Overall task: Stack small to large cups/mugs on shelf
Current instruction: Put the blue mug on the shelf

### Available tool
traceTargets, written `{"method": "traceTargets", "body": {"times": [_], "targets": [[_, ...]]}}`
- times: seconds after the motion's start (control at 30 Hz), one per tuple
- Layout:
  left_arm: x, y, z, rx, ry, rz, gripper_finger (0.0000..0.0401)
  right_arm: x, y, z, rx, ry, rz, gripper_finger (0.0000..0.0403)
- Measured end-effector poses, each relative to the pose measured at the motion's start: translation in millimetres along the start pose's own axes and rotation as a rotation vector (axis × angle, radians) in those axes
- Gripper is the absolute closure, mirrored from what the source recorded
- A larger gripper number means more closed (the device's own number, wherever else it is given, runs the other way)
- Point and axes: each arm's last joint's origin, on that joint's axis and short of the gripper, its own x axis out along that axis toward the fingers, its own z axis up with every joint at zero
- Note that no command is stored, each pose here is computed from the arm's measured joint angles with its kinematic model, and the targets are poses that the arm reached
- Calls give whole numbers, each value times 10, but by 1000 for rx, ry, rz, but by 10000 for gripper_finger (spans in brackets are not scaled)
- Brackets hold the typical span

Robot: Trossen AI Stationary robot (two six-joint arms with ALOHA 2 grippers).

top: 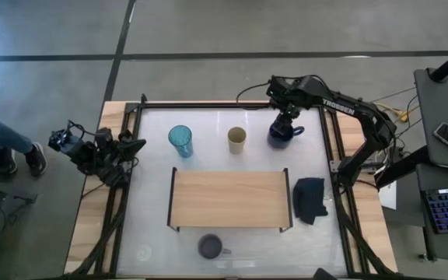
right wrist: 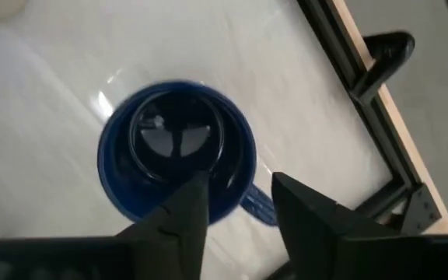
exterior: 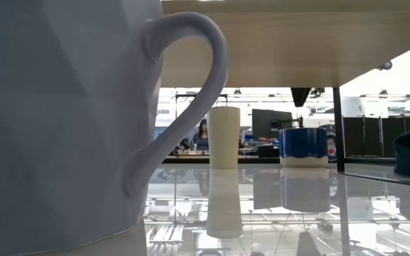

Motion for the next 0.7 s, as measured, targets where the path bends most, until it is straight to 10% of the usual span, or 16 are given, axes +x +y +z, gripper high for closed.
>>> {"method": "traceTargets", "body": {"times": [0.7], "targets": [[0, 0, 1, -1, -1, 1, 401, 388, -153, 142, -128, 89, -66, 248]]}}
